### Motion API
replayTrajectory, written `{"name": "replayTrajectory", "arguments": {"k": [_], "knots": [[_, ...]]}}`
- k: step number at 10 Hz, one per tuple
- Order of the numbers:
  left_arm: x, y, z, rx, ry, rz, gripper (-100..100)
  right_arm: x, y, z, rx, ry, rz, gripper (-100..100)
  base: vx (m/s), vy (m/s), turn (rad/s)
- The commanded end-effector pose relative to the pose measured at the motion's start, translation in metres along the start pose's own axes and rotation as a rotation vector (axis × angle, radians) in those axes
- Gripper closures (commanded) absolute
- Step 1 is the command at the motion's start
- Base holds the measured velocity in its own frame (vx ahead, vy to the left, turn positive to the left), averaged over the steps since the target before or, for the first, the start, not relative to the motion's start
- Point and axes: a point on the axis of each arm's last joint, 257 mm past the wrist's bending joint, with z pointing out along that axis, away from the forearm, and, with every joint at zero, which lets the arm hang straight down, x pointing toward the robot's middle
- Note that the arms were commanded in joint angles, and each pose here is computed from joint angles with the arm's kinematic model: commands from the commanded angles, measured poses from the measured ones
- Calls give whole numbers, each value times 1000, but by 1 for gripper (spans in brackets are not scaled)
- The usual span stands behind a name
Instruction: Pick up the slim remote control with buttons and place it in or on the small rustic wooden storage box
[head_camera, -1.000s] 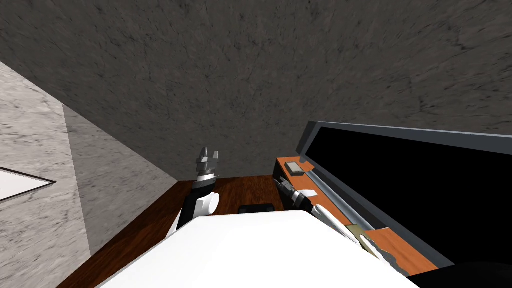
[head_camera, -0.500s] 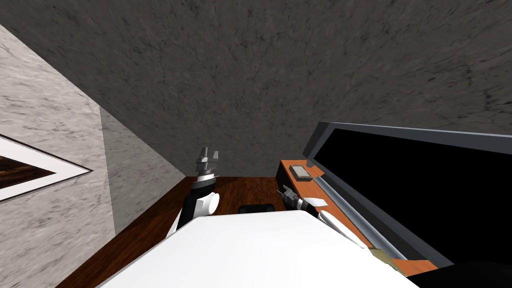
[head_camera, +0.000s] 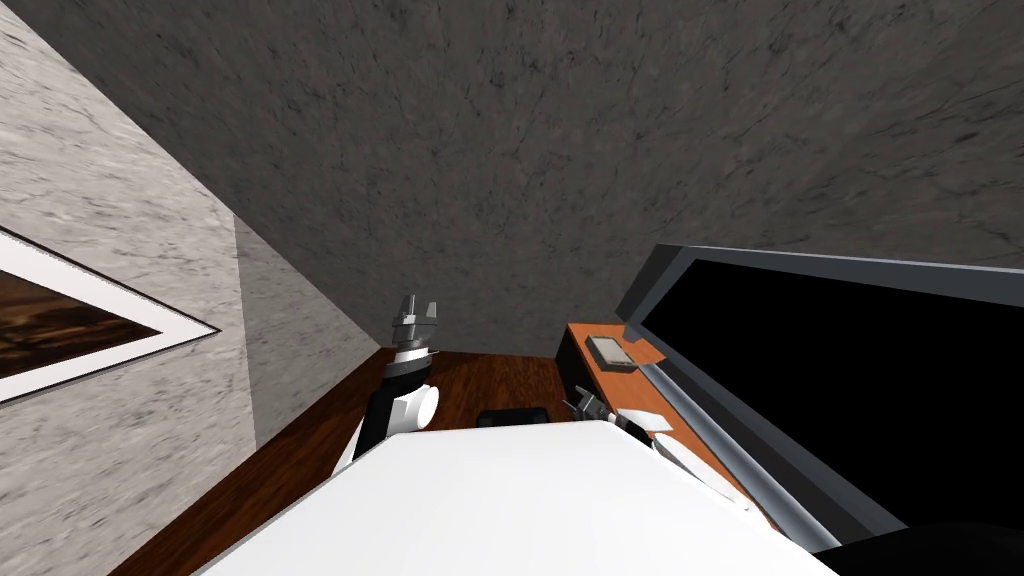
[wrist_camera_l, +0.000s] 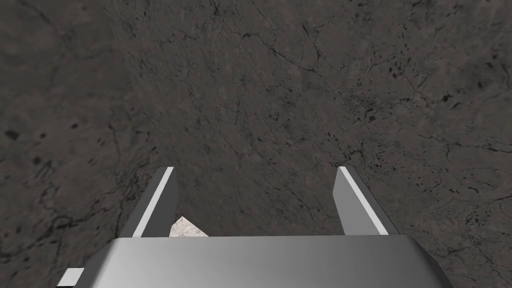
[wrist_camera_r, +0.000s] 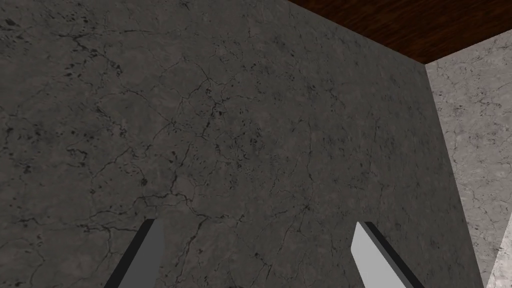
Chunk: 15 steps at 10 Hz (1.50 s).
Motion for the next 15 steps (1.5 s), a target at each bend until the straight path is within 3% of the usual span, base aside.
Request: {"name": "replayTrajectory", "arguments": {"k": [1,2,3,4,5,6,7,9,10,11,12,14,15], "knots": [[0,0,0,0,0,0,0,18,0,-2,-2,48,-32,-100,40,-9,101],[0,0,0,0,0,0,0,47,-5,-13,-6,123,-81,-100,44,-18,202],[0,0,0,0,0,0,0,51,-6,-14,-5,136,-89,-100,46,-26,83],[0,0,0,0,0,0,0,80,-13,-28,-9,214,-136,-100,64,-14,131],[0,0,0,0,0,0,0,83,-13,-29,-10,221,-145,-100,51,-14,94],[0,0,0,0,0,0,0,103,-17,-41,-24,283,-201,-100,45,-24,160],[0,0,0,0,0,0,0,112,-21,-45,-18,303,-198,-100,35,-24,84],[0,0,0,0,0,0,0,157,-36,-79,-33,440,-285,-100,46,-37,215],[0,0,0,0,0,0,0,162,-37,-83,-36,456,-297,-100,42,-40,63],[0,0,0,0,0,0,0,182,-45,-102,-44,524,-338,-100,32,-27,93],[0,0,0,0,0,0,0,183,-45,-102,-46,527,-343,-100,20,-26,63],[0,0,0,0,0,0,0,217,-62,-141,-64,650,-421,-100,18,-40,151],[0,0,0,0,0,0,0,218,-62,-142,-67,655,-429,-100,12,-49,75]]}}
